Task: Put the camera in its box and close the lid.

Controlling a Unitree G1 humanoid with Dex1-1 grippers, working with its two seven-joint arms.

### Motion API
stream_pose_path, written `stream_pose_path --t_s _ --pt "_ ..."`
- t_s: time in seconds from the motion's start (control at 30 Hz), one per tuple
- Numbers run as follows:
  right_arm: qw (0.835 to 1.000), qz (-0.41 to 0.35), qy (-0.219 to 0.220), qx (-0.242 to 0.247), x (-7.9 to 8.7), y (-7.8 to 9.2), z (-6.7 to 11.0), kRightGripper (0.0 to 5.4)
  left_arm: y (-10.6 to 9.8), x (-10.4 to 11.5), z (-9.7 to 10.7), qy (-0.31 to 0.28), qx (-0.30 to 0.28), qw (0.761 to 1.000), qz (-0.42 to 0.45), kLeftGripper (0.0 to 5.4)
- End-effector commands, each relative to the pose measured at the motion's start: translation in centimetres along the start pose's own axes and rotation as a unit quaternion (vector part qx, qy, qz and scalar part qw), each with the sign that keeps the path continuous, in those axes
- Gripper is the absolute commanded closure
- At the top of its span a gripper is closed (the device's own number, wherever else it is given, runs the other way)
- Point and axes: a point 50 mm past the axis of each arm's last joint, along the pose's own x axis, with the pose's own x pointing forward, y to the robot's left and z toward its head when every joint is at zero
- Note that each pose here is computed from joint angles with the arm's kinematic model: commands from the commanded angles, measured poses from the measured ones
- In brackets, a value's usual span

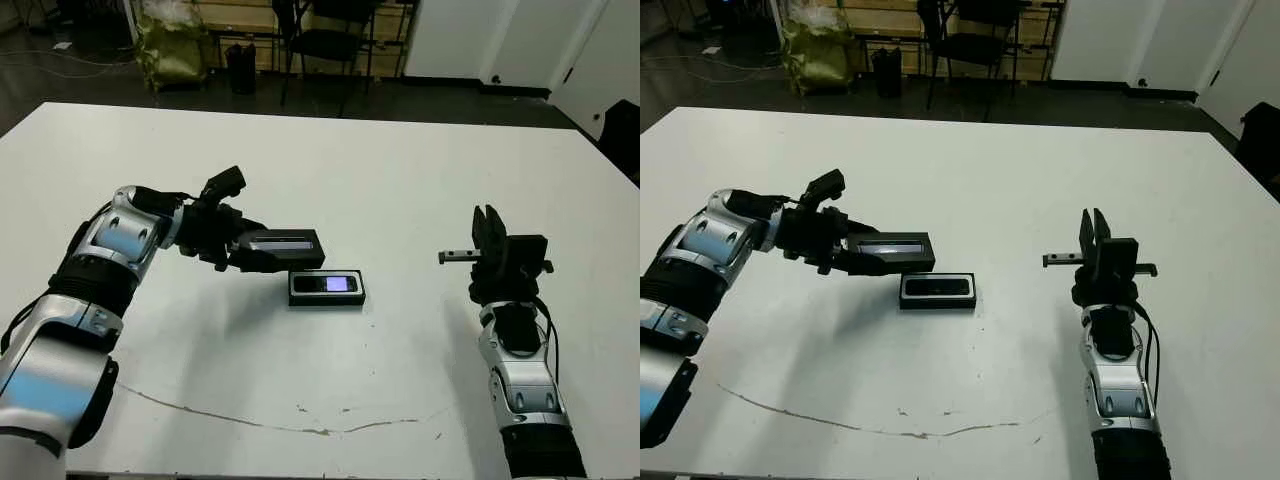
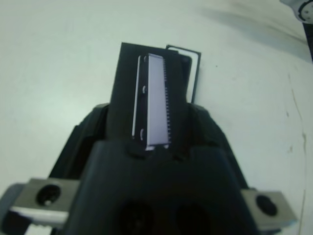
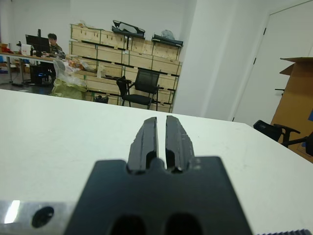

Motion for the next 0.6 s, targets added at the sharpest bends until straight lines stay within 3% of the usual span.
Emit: stream_pose_path --t_s 0.03,0.6 --pt "1.0 -0.003 0.008 -0.004 0.0 -0.2 -0.4 5.4 0.2 0.4 -0.2 -0.002 -0.018 1.0 -0.008 2.68" --pt "1.0 -0.003 0.02 -0.004 0.0 0.0 -0.3 5.4 0.2 2.0 -0.8 0.017 -0.012 0.999 -0.045 2.68"
